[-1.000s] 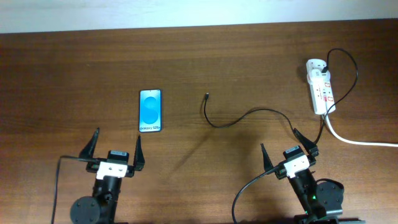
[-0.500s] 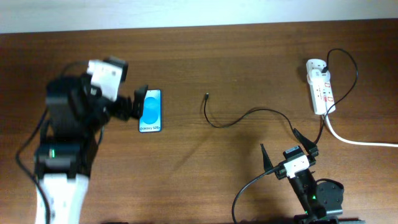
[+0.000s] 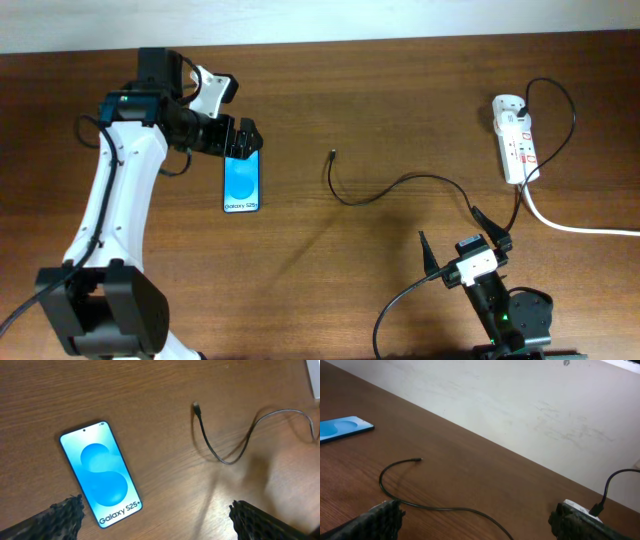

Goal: Plug charger to phone and switch on socket
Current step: 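Reach the left gripper down and grasp the blue phone's top edge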

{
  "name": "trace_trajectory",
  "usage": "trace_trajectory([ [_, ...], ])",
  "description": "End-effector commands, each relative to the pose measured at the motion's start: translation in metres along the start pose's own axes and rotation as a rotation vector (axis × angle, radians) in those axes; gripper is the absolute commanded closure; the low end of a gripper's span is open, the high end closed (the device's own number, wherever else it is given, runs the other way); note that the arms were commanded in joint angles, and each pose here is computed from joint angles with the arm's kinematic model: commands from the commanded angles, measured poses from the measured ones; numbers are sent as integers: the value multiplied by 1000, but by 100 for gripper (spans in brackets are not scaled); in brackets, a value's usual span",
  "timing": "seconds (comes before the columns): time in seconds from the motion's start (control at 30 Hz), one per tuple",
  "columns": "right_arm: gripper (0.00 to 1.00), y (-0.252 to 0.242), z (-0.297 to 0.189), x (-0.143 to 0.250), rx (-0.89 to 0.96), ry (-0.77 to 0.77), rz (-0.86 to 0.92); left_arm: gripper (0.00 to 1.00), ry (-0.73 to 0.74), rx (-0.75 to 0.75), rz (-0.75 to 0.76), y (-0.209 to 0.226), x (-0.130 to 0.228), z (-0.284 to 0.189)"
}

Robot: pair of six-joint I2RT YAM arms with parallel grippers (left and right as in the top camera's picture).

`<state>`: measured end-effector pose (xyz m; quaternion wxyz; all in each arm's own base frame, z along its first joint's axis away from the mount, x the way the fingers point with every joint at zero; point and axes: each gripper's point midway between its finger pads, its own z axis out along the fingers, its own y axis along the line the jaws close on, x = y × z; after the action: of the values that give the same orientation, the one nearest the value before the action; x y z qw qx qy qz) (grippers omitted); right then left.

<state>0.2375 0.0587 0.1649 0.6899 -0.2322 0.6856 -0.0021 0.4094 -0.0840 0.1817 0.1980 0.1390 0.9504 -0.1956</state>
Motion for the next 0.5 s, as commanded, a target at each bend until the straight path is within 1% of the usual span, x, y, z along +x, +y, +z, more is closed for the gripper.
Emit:
trace_trajectory([
  [0.0, 2, 4, 0, 1, -18, -5, 10, 1, 8, -163, -237, 24, -3, 8],
  [0.03, 2, 4, 0, 1, -18, -5, 10, 1, 12, -234, -250, 30, -2, 8],
  [0.07, 2, 4, 0, 1, -18, -5, 10, 1, 7, -273, -251, 31, -4, 4],
  [0.13, 2, 4, 0, 1, -18, -5, 10, 1, 5, -282, -251, 23, -11, -12],
  [0.17, 2, 4, 0, 1, -18, -5, 10, 0, 26, -354, -289, 27, -10, -33],
  [0.2, 2, 4, 0, 1, -18, -5, 10, 0, 44, -384, -294, 28, -10, -44],
  [0.27, 1, 4, 0, 1, -18, -5, 10, 0, 108, -389, -303, 22, -6, -57],
  [0.37, 2, 4, 0, 1, -18, -5, 10, 0, 174, -392, -305, 30, 1, -39],
  [0.47, 2, 4, 0, 1, -18, -5, 10, 1, 345, -392, -336, 50, 23, 13],
])
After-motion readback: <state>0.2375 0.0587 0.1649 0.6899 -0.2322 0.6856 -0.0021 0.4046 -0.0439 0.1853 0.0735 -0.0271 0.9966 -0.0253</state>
